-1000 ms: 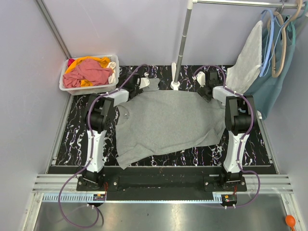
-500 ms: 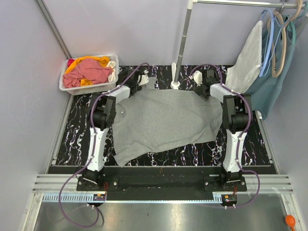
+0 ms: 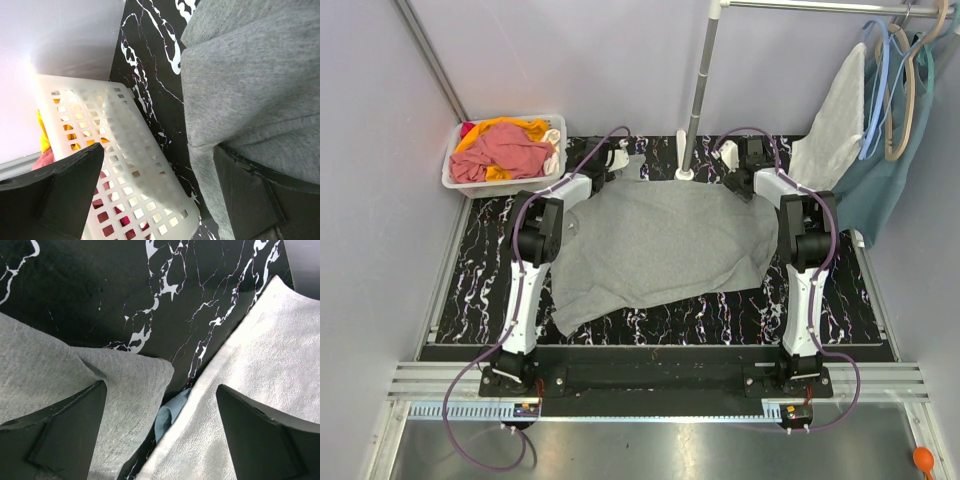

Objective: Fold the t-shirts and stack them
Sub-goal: Flatten the tshirt out

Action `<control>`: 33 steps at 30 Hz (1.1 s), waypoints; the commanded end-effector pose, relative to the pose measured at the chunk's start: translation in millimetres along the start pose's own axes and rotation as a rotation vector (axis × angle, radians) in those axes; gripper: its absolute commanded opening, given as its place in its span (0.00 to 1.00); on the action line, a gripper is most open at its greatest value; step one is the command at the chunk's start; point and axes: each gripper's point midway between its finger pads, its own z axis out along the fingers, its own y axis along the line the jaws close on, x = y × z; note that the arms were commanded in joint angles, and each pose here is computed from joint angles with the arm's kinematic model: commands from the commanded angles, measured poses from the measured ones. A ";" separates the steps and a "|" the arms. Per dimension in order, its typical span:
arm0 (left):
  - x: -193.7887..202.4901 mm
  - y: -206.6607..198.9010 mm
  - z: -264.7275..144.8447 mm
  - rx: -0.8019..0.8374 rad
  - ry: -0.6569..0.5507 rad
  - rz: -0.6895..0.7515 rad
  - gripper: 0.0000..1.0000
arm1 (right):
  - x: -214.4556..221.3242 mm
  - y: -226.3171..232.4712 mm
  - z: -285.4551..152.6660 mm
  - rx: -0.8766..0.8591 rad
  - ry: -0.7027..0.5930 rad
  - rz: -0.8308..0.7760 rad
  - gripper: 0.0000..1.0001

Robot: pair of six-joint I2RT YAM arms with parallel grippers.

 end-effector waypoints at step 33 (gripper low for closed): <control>7.5 -8.8 -261.6 0.136 -0.276 -0.094 0.99 | 56.2 106.1 -207.4 -0.491 -0.096 0.013 0.95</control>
